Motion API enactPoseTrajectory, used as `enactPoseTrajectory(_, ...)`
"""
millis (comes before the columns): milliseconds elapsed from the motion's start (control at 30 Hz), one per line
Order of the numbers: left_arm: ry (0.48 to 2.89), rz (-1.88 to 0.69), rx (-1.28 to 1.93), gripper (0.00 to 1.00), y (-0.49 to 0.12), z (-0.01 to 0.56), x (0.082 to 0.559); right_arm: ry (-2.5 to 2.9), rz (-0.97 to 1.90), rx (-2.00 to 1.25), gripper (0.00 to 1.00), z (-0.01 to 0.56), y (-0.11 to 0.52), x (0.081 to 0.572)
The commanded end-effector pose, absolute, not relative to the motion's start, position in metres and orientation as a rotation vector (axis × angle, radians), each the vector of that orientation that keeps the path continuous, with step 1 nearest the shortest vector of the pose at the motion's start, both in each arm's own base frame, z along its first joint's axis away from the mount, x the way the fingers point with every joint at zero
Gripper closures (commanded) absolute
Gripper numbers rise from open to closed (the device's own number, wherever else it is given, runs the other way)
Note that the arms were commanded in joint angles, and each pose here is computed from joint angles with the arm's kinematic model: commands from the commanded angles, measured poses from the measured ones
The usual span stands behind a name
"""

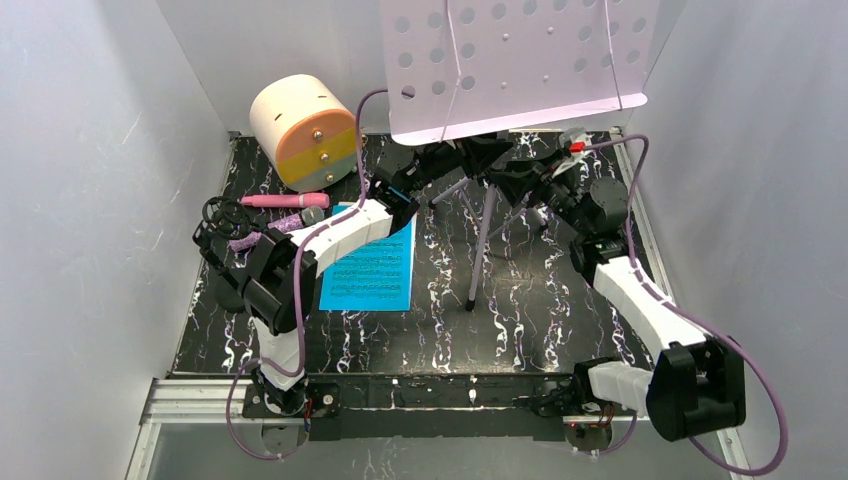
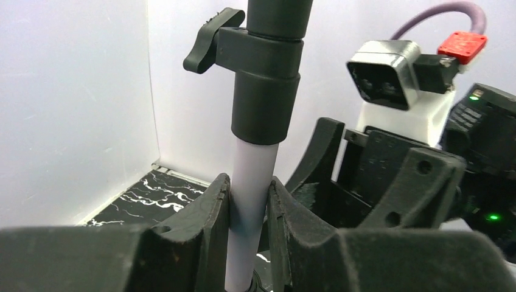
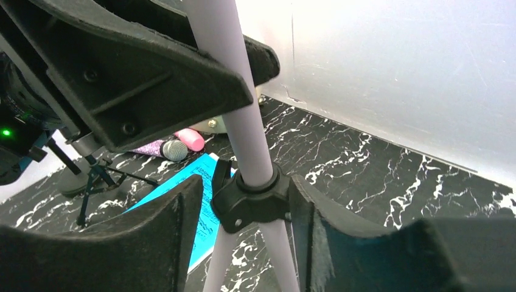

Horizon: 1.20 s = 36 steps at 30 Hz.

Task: Pack up the instrument practice props
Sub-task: Close the music stand at the center of the board.

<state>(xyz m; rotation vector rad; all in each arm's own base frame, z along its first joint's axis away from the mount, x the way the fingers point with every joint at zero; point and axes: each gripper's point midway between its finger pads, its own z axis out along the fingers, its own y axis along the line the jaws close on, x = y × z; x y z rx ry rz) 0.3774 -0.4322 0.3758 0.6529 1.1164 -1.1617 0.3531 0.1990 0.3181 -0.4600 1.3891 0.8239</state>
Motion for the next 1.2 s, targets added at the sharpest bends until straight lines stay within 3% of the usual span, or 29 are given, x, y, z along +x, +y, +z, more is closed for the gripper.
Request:
enactPoseTrajectory(0, 1.107, -1.107, 0.606, 1.00, -0.423, 0.389, 0.378, 1.415, 0.820, -0.322, 0.36, 0.319, 0.184, 0.342)
enactPoseTrajectory(333, 1.094, -1.072, 0.603, 1.00, -0.418, 0.393, 0.373, 1.524, 0.966, -0.315, 0.37, 0.273, 0.207, 0.295)
enactPoseTrajectory(733, 1.117, -1.084, 0.586, 1.00, -0.415, 0.389, 0.370, 1.623, 0.984, -0.239, 0.48, 0.219, 0.231, 0.298)
enactPoseTrajectory(1167, 1.140, -1.220, 0.556, 1.00, -0.416, 0.400, 0.343, 1.526, 0.854, -0.283, 0.97, 0.239, 0.218, 0.306)
